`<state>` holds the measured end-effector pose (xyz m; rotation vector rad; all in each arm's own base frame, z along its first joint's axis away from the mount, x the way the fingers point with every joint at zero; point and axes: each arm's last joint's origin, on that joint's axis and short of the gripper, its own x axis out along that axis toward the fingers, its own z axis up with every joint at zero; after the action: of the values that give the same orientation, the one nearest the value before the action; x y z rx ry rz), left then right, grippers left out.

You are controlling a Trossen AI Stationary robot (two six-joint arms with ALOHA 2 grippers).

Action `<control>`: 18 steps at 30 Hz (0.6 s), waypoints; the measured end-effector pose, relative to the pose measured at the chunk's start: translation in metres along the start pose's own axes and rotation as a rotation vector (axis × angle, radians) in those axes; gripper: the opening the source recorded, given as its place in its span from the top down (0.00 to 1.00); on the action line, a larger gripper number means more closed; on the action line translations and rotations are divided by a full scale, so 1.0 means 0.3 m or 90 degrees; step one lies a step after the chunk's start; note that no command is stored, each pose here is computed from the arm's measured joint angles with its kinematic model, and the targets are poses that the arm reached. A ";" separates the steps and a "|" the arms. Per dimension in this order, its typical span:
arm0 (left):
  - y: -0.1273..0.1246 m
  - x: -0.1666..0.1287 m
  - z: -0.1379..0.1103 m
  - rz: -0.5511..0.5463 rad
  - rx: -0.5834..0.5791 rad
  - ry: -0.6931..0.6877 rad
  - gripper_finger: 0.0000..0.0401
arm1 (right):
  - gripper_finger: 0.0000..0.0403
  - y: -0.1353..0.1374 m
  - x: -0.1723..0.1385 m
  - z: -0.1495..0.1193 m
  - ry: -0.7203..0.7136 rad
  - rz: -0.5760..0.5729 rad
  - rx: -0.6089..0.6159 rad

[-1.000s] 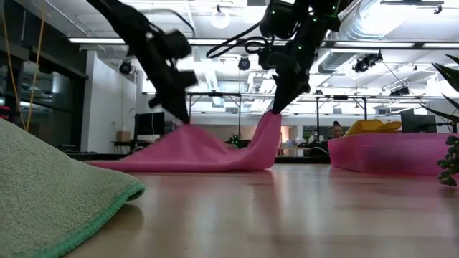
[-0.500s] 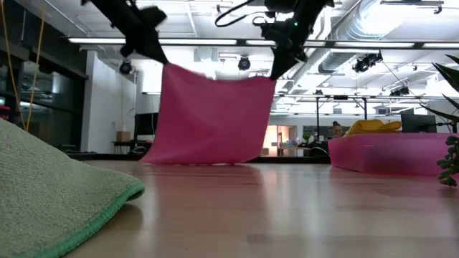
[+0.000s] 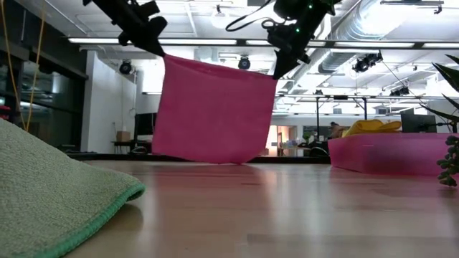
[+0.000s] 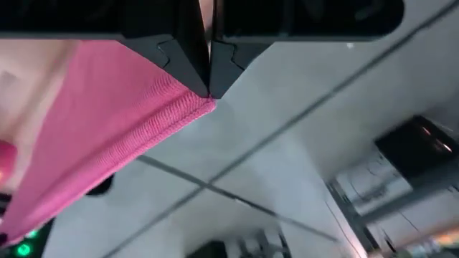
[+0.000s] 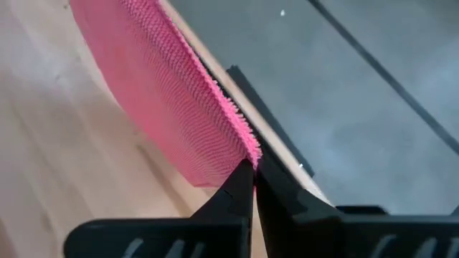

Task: Fold microfiber towels
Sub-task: Fold the pink microfiber cloth

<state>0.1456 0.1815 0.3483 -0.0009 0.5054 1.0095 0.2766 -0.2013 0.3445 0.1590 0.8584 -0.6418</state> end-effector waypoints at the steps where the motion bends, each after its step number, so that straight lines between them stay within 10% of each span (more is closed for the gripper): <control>1: 0.007 0.009 0.004 0.007 0.005 -0.009 1.00 | 1.00 -0.008 0.001 0.003 -0.006 -0.003 0.000; 18: -0.020 0.049 -0.064 -0.001 0.037 0.029 1.00 | 1.00 -0.020 -0.056 0.045 -0.021 -0.061 -0.066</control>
<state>0.1489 0.1857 0.3240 0.0280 0.5764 0.9948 0.2740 -0.2035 0.3665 0.0130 0.8700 -0.6861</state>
